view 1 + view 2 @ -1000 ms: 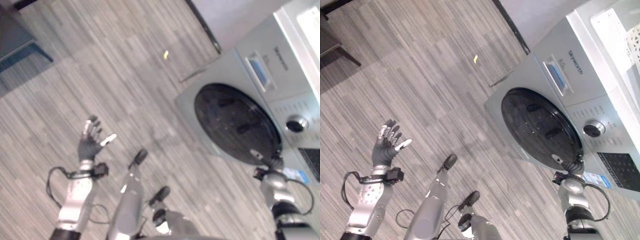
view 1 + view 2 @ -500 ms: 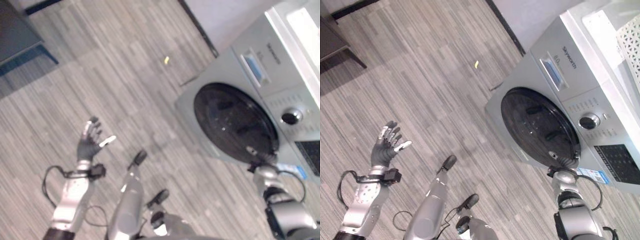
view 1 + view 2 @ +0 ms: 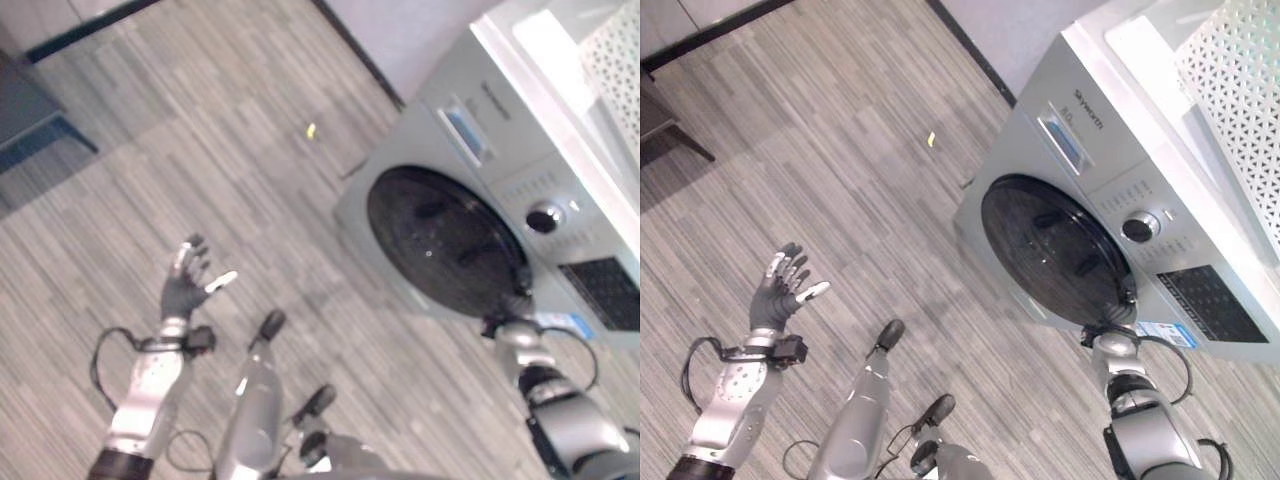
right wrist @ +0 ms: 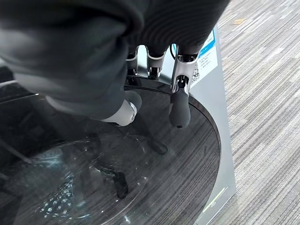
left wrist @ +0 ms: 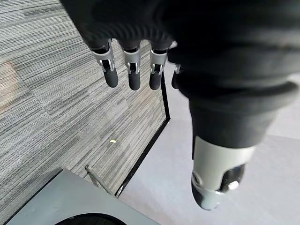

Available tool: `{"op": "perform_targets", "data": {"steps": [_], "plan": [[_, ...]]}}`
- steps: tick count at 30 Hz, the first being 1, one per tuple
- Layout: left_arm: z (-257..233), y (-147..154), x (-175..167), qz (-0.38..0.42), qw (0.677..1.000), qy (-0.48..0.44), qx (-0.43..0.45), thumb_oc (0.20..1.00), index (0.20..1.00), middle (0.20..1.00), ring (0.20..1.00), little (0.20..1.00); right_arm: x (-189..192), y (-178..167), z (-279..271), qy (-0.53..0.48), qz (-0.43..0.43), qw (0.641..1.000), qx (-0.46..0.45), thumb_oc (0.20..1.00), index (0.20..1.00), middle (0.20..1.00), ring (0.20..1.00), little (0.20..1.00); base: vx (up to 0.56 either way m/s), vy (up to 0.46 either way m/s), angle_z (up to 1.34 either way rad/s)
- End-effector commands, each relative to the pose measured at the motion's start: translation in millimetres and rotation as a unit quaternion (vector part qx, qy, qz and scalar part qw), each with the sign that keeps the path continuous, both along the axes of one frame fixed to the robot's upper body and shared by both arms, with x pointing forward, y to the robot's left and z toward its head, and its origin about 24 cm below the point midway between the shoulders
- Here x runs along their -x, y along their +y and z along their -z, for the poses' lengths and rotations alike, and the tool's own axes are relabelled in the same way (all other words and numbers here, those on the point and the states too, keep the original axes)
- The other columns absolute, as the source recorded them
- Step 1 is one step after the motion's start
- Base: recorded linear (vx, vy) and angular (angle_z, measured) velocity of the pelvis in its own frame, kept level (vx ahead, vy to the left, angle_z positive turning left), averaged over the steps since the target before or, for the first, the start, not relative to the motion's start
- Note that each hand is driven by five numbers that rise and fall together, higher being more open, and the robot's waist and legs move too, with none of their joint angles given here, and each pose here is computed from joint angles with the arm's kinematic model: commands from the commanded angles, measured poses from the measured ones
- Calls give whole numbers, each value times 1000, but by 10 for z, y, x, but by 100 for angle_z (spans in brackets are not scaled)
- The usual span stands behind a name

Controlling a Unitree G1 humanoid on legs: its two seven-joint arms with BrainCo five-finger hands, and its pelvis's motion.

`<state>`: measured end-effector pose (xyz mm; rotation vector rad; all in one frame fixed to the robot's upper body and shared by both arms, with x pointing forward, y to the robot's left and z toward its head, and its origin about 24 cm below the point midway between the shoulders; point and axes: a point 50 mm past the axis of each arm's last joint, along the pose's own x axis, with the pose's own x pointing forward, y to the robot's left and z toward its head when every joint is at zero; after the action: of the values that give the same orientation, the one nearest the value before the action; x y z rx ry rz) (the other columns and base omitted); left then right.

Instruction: Grab the laundry basket,head to the washer,open it,put in the laundry and shut it.

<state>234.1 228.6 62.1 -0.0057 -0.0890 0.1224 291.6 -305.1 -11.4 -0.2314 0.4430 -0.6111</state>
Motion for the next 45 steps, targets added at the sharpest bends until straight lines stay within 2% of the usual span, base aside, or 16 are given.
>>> {"op": "perform_targets", "data": {"steps": [1,11,14,22,28,32,33,34,36,37,38,40,41,43,44,45], "plan": [[-156,-420,-58,86,995,-48,12,1000,1000,1000,1000,1000,-463,2594,-253,-65,-404,894,-183,200,200,200,200,200,0,0,0],[-238,-456,-115,53,996,-75,20,1000,1000,1000,1000,1000,31,3179,17,-28,-447,859,-248,200,200,200,200,200,-2,1,-1],[-352,-479,-138,51,993,-101,21,1000,1000,1000,1000,1000,280,3536,-8,-21,-523,817,-243,200,200,200,200,200,0,0,0],[-523,-632,-193,80,987,-139,6,1000,1000,1000,1000,1000,609,3930,-111,-32,-603,759,-241,200,200,200,200,200,-30,-40,1],[-488,-595,-143,89,988,-129,-18,1000,1000,1000,1000,1000,674,4018,-125,-26,-625,746,-228,200,200,200,200,200,-68,-69,16],[-587,-625,-160,116,978,-152,-89,1000,1000,1000,1000,1000,569,3877,7,3,-593,775,-216,200,200,200,200,200,-36,-22,-18],[-644,-626,-150,136,969,-162,-126,1000,1000,1000,1000,1000,377,3720,-11,3,-577,794,-192,376,376,376,376,376,-14,11,39],[-986,-692,-109,198,928,-221,-224,1000,1000,1000,1000,1000,348,3542,122,26,-562,804,-194,529,529,529,529,529,-93,74,50],[-1360,-686,6,233,888,-267,-294,1000,1000,1000,1000,1000,508,3352,428,87,-537,816,-195,611,611,611,611,611,-27,39,59],[-1364,-681,14,232,888,-266,-295,1000,1000,1000,1000,1000,507,3358,425,87,-538,815,-195,611,611,611,611,611,11,-5,52],[-1366,-679,20,232,888,-266,-296,1000,1000,1000,1000,1000,510,3364,424,87,-538,815,-196,677,677,677,677,677,11,7,45],[-1798,-915,187,388,839,-273,-266,1000,1000,1000,1000,1000,701,2983,800,177,-530,816,-145,689,689,689,689,689,6,57,51],[-1820,-1182,116,493,804,-211,-258,1000,1000,1000,1000,1000,841,2838,947,215,-531,809,-130,630,630,630,630,630,56,39,35],[-1815,-1334,151,553,768,-178,-270,1000,1000,1000,1000,1000,874,2748,991,223,-535,806,-122,620,620,620,620,620,34,53,6],[-1815,-1334,151,553,768,-178,-270,1000,1000,1000,1000,1000,874,2748,991,223,-535,806,-122,620,620,620,620,620,65,137,-21],[-1508,-1619,145,665,721,-19,-196,1000,1000,1000,1000,1000,957,2589,1076,242,-543,799,-94,598,598,598,598,598,46,102,-42]]}}
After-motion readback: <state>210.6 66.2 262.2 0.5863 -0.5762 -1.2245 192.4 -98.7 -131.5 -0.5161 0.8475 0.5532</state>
